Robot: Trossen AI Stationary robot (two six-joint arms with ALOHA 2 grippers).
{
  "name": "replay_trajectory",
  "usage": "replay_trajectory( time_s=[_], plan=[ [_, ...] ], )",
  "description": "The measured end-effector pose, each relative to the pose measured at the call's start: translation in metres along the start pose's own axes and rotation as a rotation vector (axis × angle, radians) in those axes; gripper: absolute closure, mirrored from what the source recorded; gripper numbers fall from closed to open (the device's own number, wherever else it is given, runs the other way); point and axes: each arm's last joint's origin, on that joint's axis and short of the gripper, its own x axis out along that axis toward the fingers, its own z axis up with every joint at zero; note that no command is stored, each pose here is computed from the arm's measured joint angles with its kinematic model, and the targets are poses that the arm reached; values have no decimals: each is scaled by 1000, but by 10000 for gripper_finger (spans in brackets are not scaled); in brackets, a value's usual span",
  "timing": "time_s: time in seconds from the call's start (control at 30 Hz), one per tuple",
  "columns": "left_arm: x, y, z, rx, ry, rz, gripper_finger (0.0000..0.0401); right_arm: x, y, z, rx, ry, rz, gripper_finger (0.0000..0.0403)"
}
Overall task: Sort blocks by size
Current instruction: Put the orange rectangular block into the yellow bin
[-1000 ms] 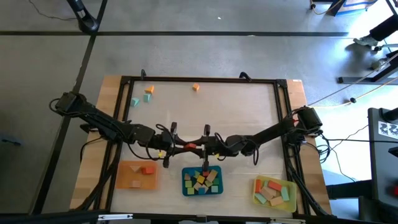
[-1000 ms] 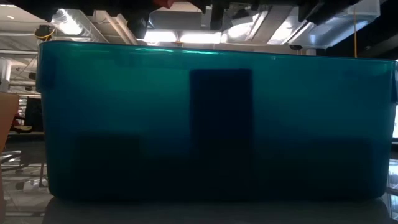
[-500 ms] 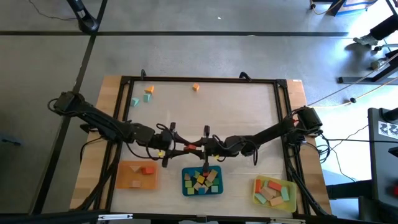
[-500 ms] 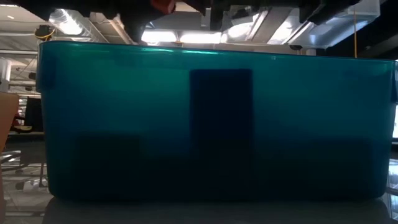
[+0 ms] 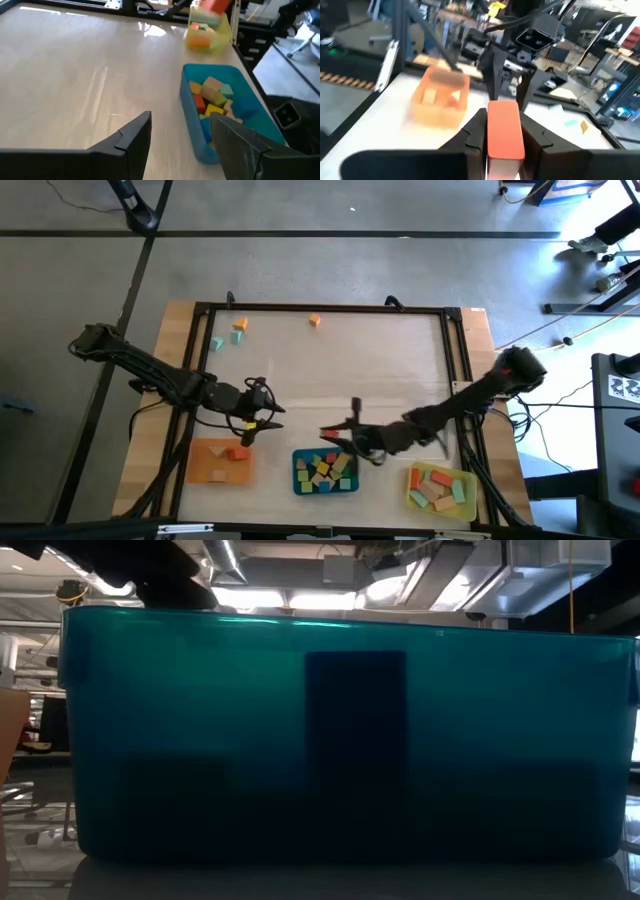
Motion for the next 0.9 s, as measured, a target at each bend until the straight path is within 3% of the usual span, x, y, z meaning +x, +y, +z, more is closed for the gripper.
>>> replay_trajectory(
  time_s=[0.1, 0.23, 0.5, 0.7, 0.8, 0.9],
  plan=[
    [0, -1, 0, 26, -3, -5, 214, -28, 9, 11, 18, 56, 62, 331],
    [0, 0, 0, 27, -6, 11, 215, -66, 17, 19, 129, 140, 90, 330],
    [0, 0, 0, 22, -5, 12, 215, -127, 25, 15, 528, 422, 209, 330],
    [0, 0, 0, 17, -6, 16, 215, -157, 34, -16, 904, 829, 76, 330],
    [0, 0, 0, 3, -9, 17, 215, -172, 39, -35, 1005, 979, -31, 329],
    [0, 0, 0, -2, -9, 17, 215, -184, 46, -49, 1090, 1042, -87, 329]
  ],
)
